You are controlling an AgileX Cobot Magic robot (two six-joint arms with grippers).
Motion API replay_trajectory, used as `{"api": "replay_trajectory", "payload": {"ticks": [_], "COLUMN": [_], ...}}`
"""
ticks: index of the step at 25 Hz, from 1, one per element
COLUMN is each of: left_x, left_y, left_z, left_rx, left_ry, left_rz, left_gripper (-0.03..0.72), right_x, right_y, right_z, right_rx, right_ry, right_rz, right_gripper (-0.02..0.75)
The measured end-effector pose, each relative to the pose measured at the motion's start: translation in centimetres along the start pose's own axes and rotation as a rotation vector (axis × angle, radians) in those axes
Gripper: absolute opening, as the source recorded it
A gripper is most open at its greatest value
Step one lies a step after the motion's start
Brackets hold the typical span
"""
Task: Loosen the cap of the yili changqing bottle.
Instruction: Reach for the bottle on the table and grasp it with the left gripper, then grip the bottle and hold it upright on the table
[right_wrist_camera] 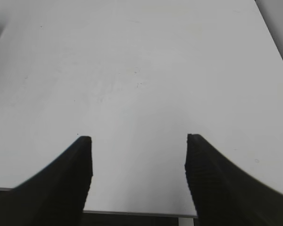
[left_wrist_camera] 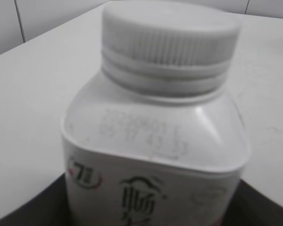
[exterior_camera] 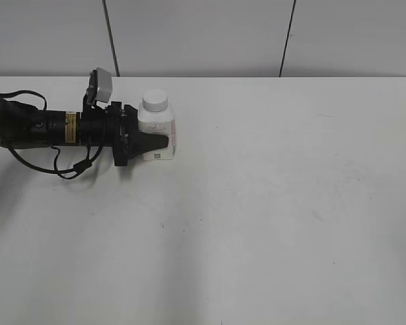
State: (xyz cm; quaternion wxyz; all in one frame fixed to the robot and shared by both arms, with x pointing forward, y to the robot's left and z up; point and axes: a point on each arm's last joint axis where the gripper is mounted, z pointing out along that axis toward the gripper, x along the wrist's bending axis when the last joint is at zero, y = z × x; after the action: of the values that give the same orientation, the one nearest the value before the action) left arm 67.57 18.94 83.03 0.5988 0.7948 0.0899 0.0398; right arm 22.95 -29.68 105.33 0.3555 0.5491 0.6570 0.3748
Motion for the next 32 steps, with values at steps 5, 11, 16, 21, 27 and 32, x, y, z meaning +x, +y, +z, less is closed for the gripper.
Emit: {"api": "replay_trajectory", "payload": {"ticks": [5, 11, 16, 21, 27, 32], "left_x": [0.0, -0.1, -1.9, -4.6, -8.8, -11.7], "left_y": [0.0, 0.1, 1.1, 2.6, 3.6, 3.4], "left_z": [0.1, 0.3, 0.9, 1.5, 3.9, 6.2], "left_rx": [-0.001, 0.006, 0.025, 0.015, -0.003, -0.013], "left_ry": [0.004, -0.002, -0.029, -0.053, -0.112, -0.168], "left_rz": [-0.002, -0.006, -0.023, 0.004, 0.041, 0.086], "left_gripper": [0.348, 0.341, 0.340, 0.340, 0.337, 0.337], "right_x": [0.0, 0.0, 0.0, 0.0, 0.0, 0.0], "right_y": [0.0, 0.0, 0.0, 0.0, 0.0, 0.0], "right_z": [0.0, 0.0, 0.0, 0.0, 0.0, 0.0], "right_rx": [0.000, 0.000, 0.000, 0.000, 0.000, 0.000], "right_ry": [0.000, 0.000, 0.000, 0.000, 0.000, 0.000], "right_rz": [0.000, 0.000, 0.000, 0.000, 0.000, 0.000], "right_gripper": [0.495, 0.495, 0.495, 0.495, 0.495, 0.495]}}
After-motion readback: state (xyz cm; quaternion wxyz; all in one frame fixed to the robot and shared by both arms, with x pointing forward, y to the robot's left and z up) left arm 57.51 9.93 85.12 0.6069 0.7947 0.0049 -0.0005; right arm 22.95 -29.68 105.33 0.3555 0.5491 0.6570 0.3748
